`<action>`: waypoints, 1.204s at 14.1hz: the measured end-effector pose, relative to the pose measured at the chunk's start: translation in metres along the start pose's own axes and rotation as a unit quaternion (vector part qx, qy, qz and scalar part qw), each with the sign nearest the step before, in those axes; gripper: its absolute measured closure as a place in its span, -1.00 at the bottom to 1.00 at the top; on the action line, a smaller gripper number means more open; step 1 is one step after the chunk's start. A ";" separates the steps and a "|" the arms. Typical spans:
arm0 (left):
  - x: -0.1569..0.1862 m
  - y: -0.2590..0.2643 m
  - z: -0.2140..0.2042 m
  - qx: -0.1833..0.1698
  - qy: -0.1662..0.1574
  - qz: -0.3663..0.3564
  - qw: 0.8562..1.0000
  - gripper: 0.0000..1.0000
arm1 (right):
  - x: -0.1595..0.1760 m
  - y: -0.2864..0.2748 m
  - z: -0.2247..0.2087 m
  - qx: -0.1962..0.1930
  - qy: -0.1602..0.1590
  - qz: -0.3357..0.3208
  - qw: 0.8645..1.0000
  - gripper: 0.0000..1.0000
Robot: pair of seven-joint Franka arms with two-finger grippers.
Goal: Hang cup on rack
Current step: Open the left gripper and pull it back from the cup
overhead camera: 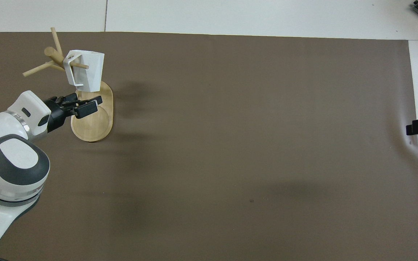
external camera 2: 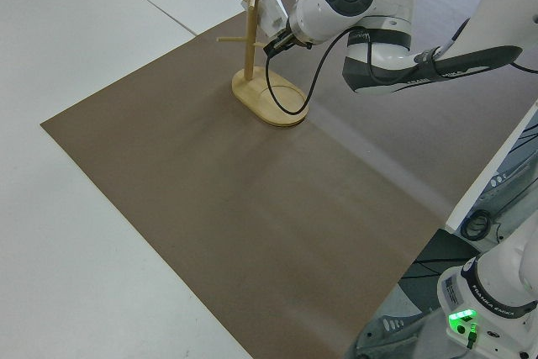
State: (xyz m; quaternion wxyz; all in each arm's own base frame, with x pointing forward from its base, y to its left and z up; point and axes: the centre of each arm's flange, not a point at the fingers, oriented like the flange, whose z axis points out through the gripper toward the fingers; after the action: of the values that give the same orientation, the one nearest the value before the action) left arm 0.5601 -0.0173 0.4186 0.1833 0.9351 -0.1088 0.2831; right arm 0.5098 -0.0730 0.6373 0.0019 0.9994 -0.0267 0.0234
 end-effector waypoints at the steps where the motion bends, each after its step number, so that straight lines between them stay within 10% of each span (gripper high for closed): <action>1: 0.003 -0.008 -0.006 0.003 -0.009 0.012 1.000 -1.00 | -0.001 0.001 0.000 0.000 -0.002 0.001 1.000 -1.00; 17: 0.084 0.047 -0.134 0.125 -0.284 0.022 0.950 -1.00 | -0.004 0.005 0.016 0.003 -0.028 0.005 1.000 -1.00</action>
State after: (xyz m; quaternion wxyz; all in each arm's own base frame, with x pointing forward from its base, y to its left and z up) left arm 0.5487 -0.0144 0.5831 0.0205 0.9896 -0.1409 0.0209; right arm 0.5064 -0.0781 0.6211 -0.0017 0.9995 -0.0318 -0.0044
